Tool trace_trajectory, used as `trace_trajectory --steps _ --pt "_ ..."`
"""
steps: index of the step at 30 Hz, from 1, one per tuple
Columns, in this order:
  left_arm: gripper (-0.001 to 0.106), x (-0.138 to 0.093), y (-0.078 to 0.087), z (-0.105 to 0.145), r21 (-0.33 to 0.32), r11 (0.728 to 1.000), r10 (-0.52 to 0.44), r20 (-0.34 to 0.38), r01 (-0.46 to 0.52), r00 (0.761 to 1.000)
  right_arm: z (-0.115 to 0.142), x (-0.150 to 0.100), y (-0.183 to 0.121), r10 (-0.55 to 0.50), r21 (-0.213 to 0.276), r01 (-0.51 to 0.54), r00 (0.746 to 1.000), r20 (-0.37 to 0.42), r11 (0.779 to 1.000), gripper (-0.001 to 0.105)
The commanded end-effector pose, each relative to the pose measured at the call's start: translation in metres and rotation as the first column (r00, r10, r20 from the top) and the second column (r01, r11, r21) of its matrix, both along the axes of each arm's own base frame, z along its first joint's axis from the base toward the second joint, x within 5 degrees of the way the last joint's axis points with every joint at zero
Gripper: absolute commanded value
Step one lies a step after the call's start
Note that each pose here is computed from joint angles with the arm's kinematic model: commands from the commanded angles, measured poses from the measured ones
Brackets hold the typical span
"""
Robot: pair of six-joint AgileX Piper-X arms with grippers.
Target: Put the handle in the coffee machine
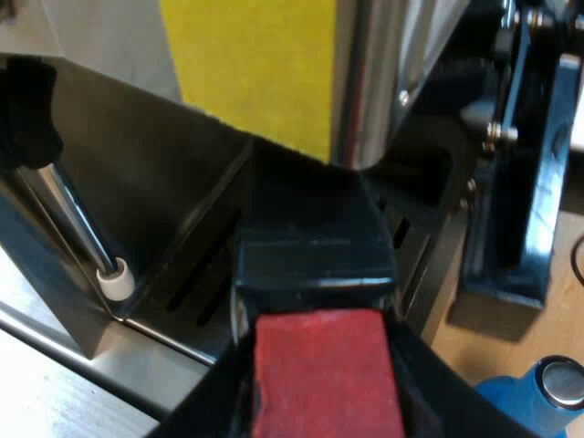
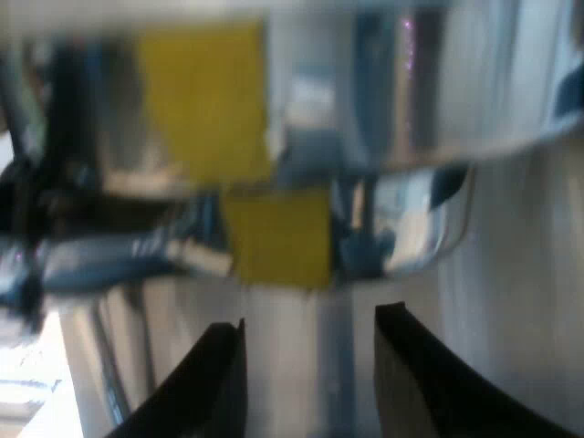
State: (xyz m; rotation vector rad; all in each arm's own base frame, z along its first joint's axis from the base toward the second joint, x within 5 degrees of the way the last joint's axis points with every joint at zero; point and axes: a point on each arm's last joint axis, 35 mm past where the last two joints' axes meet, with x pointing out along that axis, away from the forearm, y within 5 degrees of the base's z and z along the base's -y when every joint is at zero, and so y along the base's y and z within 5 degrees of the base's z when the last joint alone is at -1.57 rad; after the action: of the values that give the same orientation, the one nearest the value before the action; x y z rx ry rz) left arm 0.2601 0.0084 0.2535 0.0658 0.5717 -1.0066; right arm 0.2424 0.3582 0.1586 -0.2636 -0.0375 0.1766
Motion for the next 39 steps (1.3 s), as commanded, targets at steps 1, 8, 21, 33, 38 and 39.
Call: trace_trajectory --steps 1,8,21,33,38,39 --pt "0.0 -0.005 -0.003 0.019 -0.089 0.992 -0.083 0.121 0.095 0.989 0.006 0.009 -0.003 -0.026 0.021 0.025 0.999 0.022 0.999 0.036" --pt "0.0 -0.005 -0.003 0.019 -0.089 0.992 -0.083 0.121 0.095 0.989 0.011 0.012 -0.005 -0.022 0.062 0.019 0.999 0.048 0.998 0.036" --pt "0.0 -0.006 -0.003 0.018 -0.085 0.992 -0.08 0.115 0.09 0.99 0.019 0.011 -0.003 0.07 -0.016 -0.069 0.989 0.128 0.998 0.036" --pt "0.0 -0.006 -0.003 0.018 -0.085 0.992 -0.08 0.115 0.09 0.99 0.026 0.01 -0.004 0.057 0.039 -0.064 0.984 0.166 0.997 0.036" --pt "0.0 -0.006 -0.003 0.018 -0.083 0.992 -0.082 0.118 0.092 0.99 0.026 0.01 -0.004 0.057 0.041 -0.065 0.984 0.166 0.997 0.036" --pt "0.0 -0.006 -0.003 0.018 -0.083 0.992 -0.082 0.118 0.092 0.99 0.026 0.01 -0.004 0.057 0.043 -0.065 0.984 0.168 0.997 0.036"
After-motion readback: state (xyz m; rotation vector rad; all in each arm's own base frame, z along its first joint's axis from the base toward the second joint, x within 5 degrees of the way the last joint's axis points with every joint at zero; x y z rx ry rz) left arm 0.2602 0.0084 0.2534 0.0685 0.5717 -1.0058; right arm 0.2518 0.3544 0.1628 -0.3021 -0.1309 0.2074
